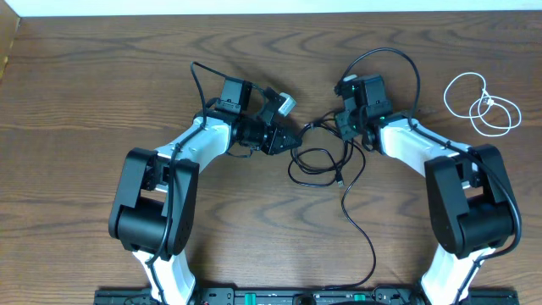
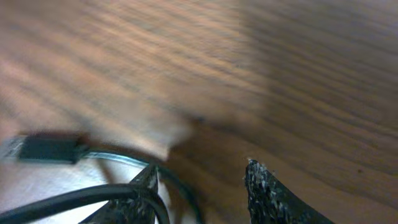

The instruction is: Untangle cables

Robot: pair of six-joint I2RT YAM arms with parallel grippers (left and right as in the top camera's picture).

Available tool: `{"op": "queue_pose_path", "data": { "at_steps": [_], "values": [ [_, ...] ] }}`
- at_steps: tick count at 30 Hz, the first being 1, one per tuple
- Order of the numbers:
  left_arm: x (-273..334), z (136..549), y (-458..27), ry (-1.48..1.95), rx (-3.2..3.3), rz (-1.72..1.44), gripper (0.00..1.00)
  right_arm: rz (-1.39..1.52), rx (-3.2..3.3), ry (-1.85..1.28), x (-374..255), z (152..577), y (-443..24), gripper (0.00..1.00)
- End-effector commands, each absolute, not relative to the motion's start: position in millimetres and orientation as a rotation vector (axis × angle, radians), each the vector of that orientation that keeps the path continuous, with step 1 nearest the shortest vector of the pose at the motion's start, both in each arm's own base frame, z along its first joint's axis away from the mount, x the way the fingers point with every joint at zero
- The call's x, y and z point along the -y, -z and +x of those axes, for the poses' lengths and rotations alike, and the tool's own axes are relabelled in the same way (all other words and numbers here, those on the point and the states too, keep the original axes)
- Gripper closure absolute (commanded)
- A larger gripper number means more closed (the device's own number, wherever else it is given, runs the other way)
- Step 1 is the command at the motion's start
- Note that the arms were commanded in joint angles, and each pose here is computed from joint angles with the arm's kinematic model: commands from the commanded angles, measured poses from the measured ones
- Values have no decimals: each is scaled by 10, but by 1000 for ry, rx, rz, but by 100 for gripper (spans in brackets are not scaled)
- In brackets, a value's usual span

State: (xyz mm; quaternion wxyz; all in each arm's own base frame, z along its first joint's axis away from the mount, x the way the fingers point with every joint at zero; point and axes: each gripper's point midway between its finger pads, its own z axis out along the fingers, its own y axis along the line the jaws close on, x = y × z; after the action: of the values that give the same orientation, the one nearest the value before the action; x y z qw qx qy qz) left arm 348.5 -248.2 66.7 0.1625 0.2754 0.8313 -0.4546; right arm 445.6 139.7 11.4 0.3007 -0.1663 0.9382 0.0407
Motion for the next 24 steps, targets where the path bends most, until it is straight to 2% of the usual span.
{"op": "queue_pose_path", "data": {
  "at_steps": [1,6,11,24],
  "values": [
    [2479,3440,-643,1318,-2361,804,92,-230,-2546,-2,-1175,4473,65,58],
    [2470,3452,-627,1302,-2368,801,92,-189,-2591,28,-1101,4420,228,53],
    [2401,3522,-548,1219,-2411,770,92,-149,-2638,40,-1060,4341,348,53],
    [1644,3940,-393,1074,-2600,236,92,-153,-2657,45,-1050,4300,375,50]
  ]
}}
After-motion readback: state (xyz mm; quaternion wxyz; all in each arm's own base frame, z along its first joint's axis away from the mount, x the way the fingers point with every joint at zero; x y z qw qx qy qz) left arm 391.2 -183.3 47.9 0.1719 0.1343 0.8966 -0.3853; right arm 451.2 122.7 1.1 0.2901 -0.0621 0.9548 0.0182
